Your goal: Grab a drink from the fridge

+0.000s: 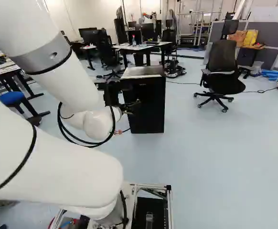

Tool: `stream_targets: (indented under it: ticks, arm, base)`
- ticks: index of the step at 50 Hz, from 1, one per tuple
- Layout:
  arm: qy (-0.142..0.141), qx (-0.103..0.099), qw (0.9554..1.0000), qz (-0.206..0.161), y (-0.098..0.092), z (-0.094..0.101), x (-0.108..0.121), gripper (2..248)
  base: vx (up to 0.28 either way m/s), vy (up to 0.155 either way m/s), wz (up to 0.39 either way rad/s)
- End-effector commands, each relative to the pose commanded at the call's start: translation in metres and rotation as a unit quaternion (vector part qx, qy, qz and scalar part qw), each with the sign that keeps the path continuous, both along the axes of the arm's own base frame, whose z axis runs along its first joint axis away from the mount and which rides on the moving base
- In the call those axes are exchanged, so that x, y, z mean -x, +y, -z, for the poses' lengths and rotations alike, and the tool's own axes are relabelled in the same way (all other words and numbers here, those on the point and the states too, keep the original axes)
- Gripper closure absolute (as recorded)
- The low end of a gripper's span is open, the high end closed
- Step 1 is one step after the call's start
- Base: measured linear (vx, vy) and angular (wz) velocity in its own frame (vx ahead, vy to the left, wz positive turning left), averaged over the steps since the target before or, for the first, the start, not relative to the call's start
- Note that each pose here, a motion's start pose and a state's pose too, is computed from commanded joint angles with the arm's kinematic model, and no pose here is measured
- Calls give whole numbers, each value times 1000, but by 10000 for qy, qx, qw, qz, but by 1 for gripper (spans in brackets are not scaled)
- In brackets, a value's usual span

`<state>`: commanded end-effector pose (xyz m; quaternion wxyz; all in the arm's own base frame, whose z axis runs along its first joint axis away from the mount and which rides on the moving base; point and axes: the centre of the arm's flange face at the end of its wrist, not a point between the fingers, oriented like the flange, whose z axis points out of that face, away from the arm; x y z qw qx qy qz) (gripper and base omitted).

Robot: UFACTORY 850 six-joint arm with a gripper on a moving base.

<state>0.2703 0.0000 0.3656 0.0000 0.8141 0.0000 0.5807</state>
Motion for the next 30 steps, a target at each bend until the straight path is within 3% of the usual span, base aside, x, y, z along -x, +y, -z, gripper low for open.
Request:
stream_targets:
  ticks: [30]
  arm:
    - [0,0,10000,0,0,0,0,3]
  base:
    - [60,0,-8]
